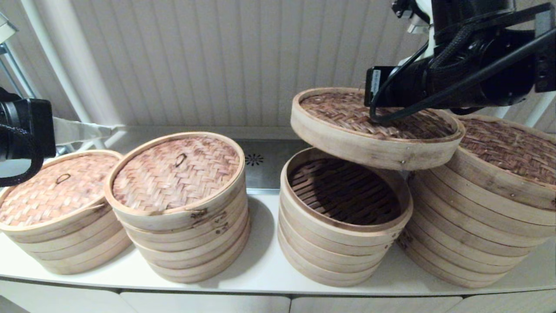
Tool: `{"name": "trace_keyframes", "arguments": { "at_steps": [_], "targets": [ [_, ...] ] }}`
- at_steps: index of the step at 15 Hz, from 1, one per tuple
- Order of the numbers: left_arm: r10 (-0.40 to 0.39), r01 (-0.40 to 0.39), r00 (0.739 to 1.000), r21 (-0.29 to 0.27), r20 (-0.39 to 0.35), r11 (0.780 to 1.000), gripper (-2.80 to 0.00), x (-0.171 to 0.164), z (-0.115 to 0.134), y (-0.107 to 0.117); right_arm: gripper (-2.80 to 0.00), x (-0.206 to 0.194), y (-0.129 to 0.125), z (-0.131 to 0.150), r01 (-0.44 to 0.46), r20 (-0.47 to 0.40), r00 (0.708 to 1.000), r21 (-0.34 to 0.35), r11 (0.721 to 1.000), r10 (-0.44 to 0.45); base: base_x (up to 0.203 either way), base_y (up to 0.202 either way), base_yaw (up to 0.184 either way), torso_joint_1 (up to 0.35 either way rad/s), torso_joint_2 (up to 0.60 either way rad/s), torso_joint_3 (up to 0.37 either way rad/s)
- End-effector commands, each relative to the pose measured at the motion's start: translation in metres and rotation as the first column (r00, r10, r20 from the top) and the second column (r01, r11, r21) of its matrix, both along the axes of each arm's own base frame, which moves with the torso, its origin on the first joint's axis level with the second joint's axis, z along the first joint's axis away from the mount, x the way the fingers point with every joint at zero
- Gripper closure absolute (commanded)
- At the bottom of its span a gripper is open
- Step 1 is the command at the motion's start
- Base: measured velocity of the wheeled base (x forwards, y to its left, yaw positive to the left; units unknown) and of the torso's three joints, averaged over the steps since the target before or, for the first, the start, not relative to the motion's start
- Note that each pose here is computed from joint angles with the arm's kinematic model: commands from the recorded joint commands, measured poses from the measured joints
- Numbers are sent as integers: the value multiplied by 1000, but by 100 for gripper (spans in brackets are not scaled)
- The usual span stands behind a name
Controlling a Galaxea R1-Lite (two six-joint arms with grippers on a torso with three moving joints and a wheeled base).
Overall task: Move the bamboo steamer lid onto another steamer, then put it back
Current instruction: Put the steamer
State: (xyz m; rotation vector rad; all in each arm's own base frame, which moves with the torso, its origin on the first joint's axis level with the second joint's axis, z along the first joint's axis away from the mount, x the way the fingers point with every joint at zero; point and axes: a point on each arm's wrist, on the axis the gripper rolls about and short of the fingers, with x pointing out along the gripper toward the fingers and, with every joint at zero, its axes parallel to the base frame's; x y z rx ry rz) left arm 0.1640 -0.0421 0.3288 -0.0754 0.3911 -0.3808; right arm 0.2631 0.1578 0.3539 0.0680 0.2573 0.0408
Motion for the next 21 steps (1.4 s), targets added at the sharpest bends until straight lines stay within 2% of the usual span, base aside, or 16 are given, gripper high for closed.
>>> {"name": "trace_keyframes", "arguments": {
  "at_steps": [1,5,9,13,18,21],
  "targets": [
    [-1,1,1000,-1,-3,1000,0,-1,0,0,0,-7,-17,10,39,25,999,13,999,-39,0,0,0,0,0,0],
    [-1,1,1000,-3,6,1000,0,-4,1,1,0,-15,-56,17,143,25,989,7,990,-143,0,0,0,0,0,0],
    [-8,8,1000,-7,11,1000,0,-4,2,1,0,-24,-74,18,183,28,983,-4,983,-183,0,0,0,0,0,0],
    [-7,8,1000,-8,25,1000,0,-7,5,1,0,-20,-104,17,279,25,960,-11,960,-278,0,0,0,0,0,0],
    [-12,12,1000,-9,26,1000,0,-8,5,1,0,-7,-149,7,329,-23,944,14,944,-329,0,0,0,0,0,0],
    [-13,13,999,-11,34,1000,0,-7,5,1,0,0,-164,-1,362,-53,931,14,932,-361,0,0,0,0,0,0]
  ]
}}
